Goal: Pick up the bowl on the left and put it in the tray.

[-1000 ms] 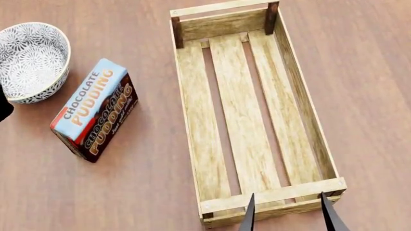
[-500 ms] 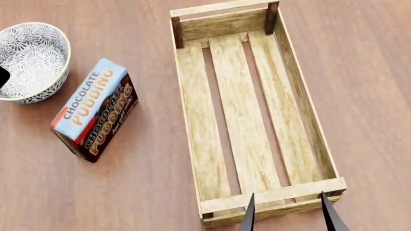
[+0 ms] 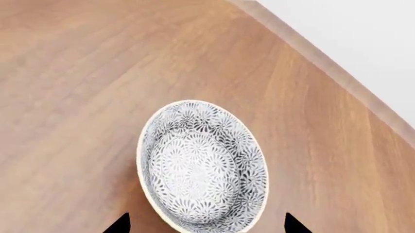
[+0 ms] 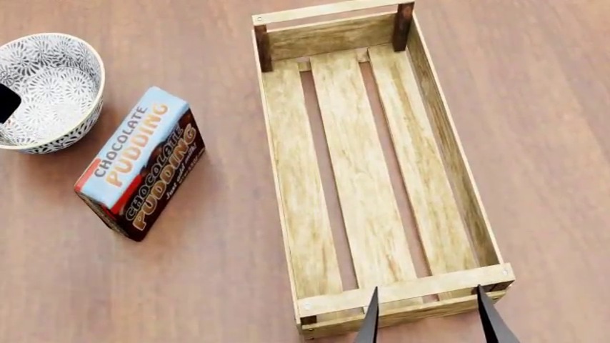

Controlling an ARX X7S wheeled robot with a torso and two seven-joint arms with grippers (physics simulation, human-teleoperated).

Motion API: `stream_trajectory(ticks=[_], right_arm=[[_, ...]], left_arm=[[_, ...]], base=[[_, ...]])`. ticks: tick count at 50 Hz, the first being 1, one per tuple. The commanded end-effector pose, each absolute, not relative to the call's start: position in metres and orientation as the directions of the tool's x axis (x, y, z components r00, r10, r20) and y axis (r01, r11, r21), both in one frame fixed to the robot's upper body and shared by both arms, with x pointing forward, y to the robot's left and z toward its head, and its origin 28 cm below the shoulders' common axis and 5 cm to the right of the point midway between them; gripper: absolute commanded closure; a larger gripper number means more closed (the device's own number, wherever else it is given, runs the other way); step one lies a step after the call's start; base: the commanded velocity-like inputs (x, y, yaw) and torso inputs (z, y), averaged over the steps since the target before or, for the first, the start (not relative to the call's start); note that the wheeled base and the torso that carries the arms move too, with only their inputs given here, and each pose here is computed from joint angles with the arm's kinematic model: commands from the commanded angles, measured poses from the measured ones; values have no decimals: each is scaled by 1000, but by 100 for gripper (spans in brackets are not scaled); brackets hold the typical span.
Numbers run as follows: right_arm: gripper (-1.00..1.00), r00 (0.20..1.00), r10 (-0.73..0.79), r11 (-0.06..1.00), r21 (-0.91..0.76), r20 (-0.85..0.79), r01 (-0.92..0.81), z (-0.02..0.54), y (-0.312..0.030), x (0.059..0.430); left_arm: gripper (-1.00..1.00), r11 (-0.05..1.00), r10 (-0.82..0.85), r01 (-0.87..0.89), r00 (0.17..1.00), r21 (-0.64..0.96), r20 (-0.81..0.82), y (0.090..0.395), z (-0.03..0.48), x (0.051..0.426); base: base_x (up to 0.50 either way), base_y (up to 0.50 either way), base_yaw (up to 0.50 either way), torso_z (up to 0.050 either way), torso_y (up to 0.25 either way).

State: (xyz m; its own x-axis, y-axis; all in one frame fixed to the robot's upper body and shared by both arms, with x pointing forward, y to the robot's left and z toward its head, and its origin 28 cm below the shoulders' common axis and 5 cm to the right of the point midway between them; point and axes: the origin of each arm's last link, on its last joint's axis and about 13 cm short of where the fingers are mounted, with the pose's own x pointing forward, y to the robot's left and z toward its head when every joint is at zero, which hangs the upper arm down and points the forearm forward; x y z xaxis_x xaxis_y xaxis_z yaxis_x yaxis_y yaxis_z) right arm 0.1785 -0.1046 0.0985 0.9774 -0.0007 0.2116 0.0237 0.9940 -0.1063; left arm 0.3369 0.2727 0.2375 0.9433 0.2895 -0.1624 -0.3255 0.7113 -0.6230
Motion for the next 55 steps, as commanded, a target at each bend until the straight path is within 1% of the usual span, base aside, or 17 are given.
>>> stream_trajectory(ticks=[1,11,13,23,40,55], right_arm=[[-100,975,6,995,-95,224,16,103,-101,180],[-100,975,6,995,-96,223,16,102,-101,180],[-100,975,5,995,-95,223,17,102,-102,180],[-100,974,4,995,-96,224,18,103,-102,180],[-100,975,3,995,-93,224,19,103,-102,180],[-100,975,1,996,-92,223,20,102,-103,180]], left_arm=[[-100,652,292,-335,939,-680,-182,272,237,352],[-100,623,282,-341,937,-704,-204,272,240,362],[-100,606,247,-326,944,-726,-218,271,240,365],[-100,553,241,-345,937,-758,-252,276,244,375],[-100,524,273,-384,921,-761,-277,282,252,383],[-100,475,287,-441,895,-762,-340,287,240,391]], base=[[0,0,0,0,0],[0,0,0,0,0],[0,0,0,0,0],[0,0,0,0,0],[0,0,0,0,0],[0,0,0,0,0]])
